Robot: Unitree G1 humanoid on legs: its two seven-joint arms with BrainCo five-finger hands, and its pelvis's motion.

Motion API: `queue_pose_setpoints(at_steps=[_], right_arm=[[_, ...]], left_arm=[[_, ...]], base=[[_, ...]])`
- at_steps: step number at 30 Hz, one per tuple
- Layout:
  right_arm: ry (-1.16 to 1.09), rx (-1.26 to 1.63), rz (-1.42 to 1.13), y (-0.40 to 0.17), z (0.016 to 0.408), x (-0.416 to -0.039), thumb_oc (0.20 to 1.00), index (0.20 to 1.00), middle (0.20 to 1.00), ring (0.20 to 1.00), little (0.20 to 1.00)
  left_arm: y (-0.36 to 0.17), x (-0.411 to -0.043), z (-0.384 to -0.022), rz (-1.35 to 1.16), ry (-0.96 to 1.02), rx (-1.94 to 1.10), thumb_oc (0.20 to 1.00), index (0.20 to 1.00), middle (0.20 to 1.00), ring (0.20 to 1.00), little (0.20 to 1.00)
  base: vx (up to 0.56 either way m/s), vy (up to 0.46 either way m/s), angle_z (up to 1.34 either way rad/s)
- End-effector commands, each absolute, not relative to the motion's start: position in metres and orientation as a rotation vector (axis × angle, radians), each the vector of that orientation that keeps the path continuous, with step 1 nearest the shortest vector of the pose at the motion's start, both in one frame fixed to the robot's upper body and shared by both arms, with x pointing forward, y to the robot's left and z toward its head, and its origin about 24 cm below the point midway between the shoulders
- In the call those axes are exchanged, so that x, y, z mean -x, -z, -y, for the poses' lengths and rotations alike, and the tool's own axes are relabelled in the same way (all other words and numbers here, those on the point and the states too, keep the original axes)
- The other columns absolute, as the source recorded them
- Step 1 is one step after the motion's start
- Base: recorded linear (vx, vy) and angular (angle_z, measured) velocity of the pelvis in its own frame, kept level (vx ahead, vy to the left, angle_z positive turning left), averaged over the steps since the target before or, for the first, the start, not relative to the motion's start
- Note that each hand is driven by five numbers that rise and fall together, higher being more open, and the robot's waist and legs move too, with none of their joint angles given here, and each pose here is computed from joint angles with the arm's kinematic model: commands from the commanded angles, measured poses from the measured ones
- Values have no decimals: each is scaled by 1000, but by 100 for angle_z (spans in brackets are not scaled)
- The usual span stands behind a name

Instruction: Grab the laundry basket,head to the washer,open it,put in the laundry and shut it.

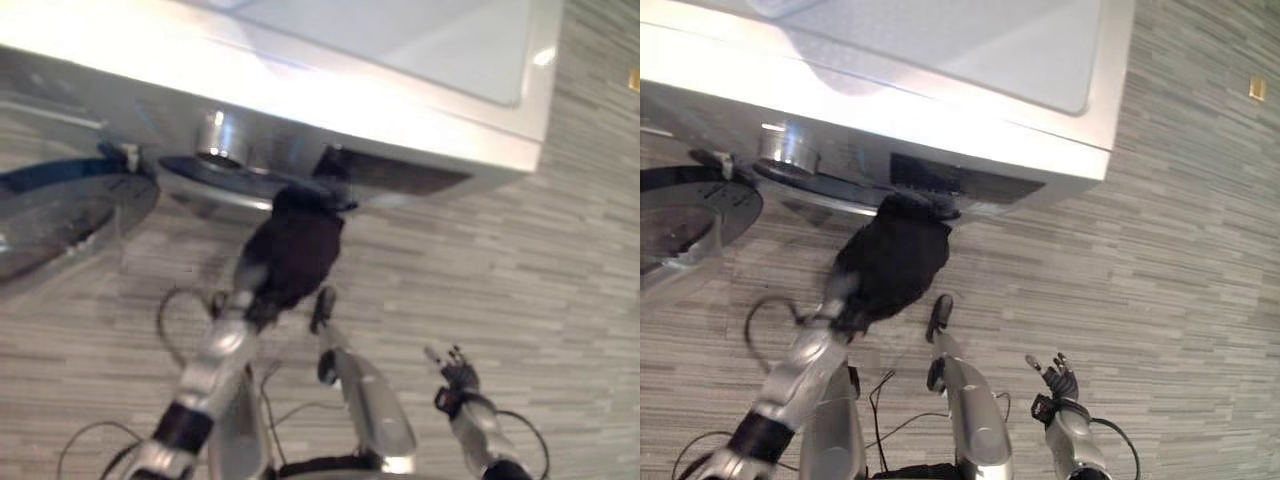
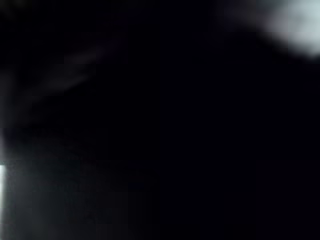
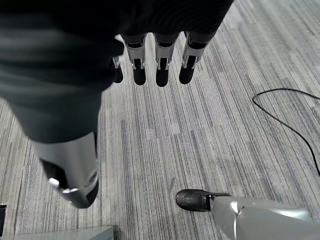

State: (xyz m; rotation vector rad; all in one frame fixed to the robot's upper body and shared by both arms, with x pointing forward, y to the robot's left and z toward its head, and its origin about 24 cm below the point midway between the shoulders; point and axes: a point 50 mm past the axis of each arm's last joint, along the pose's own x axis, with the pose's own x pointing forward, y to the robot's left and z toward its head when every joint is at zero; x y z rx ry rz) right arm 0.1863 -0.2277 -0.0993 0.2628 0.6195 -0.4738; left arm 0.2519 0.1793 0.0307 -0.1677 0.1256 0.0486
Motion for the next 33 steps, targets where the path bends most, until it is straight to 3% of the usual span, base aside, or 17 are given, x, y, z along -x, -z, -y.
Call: queue_pose_setpoints(at_steps=[1, 8, 15, 33], right_arm=[[548, -258, -603, 97, 245, -177, 1000, 1000, 1000, 1000, 1000], [507, -276, -559, 89, 232, -196, 1000, 1000, 1000, 1000, 1000], [502, -289, -500, 78, 225, -218, 1000, 1000, 1000, 1000, 1000], [477, -276, -427, 65, 227, -234, 1000, 1000, 1000, 1000, 1000]], left_arm=[[-60, -263, -161, 25, 35, 198, 200, 200, 200, 200, 200], [-74, -289, -145, 75, 39, 223, 200, 200, 200, 200, 200], [-123, -316, -109, 234, 125, 242, 200, 200, 200, 200, 200], [-212, -332, -51, 500, 233, 277, 200, 200, 200, 200, 200]], base=[[16, 44, 10], [2, 38, 7], [-35, -6, -3], [-3, -38, 11]])
